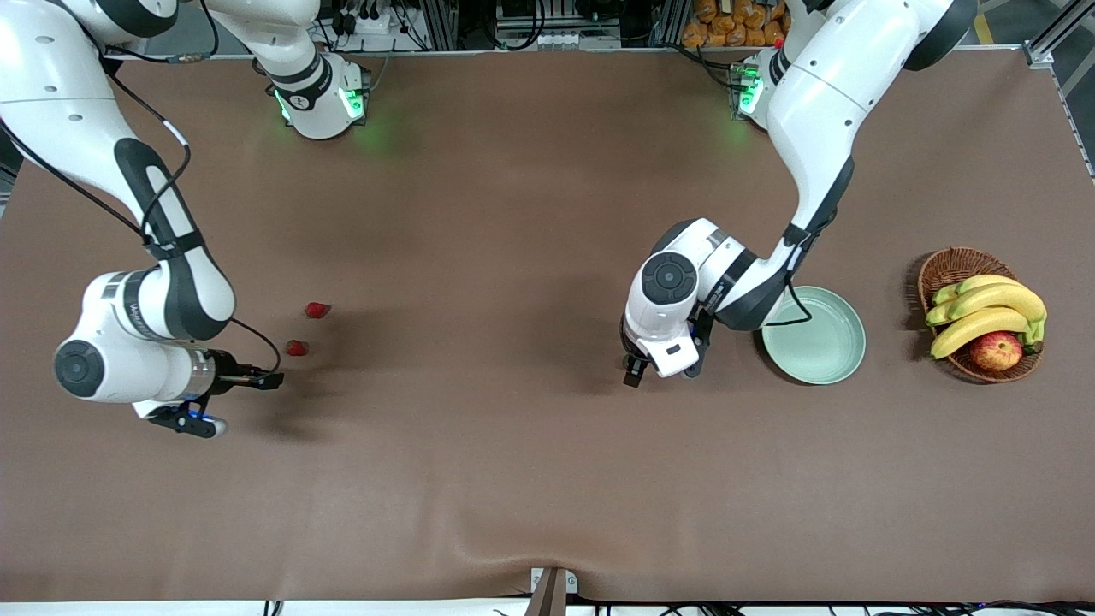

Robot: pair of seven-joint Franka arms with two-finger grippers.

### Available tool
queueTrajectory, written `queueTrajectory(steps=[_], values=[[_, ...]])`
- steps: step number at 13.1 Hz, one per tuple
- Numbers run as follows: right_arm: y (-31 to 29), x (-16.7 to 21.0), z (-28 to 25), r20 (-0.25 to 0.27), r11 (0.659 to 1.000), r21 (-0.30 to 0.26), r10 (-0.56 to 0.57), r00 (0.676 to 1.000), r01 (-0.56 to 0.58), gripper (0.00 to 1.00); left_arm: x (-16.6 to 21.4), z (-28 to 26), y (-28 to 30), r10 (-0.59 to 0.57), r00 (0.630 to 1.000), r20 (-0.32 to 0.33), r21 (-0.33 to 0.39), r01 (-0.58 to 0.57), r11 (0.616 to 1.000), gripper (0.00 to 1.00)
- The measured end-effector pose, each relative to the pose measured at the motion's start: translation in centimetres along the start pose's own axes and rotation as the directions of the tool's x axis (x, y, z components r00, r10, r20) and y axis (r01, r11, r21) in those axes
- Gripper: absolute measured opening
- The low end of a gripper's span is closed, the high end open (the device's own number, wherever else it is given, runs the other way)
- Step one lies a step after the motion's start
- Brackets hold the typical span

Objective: Collect all strawberries into plate
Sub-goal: 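Grasp the second strawberry with the right gripper while the left gripper grasps the first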

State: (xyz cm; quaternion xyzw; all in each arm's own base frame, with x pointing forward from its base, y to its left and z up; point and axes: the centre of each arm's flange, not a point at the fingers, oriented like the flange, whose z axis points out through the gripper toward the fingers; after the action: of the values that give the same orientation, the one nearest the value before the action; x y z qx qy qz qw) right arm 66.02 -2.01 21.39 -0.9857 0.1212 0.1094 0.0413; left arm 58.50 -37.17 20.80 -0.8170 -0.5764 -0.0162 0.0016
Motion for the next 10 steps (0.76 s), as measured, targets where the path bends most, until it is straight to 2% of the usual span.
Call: queueTrajectory(steps=[4,7,9,10], values=[[-0.1,-1.3,3.4,0.056,1.0,-0.007,-0.006,0.998,0.007,0.67,-0.6,1.5,-0.4,-0.003,1.0,-0.02,0.006,0.004,1.0,0.9],[-0.1,-1.9,4.3,0.077,1.0,-0.012,-0.008,0.997,0.009,0.62,-1.1,2.1,-0.4,0.006,1.0,-0.015,0.0,-0.006,1.0,0.87],[-0.2,-2.0,4.4,0.08,1.0,-0.012,-0.01,0.997,0.011,0.56,-1.0,2.4,-0.4,0.003,1.0,-0.014,0.0,-0.003,1.0,0.65],[-0.3,-2.1,4.5,0.082,1.0,-0.012,-0.012,0.997,0.013,0.56,-0.9,2.6,-0.5,-0.002,1.0,-0.014,0.001,0.002,1.0,0.59]])
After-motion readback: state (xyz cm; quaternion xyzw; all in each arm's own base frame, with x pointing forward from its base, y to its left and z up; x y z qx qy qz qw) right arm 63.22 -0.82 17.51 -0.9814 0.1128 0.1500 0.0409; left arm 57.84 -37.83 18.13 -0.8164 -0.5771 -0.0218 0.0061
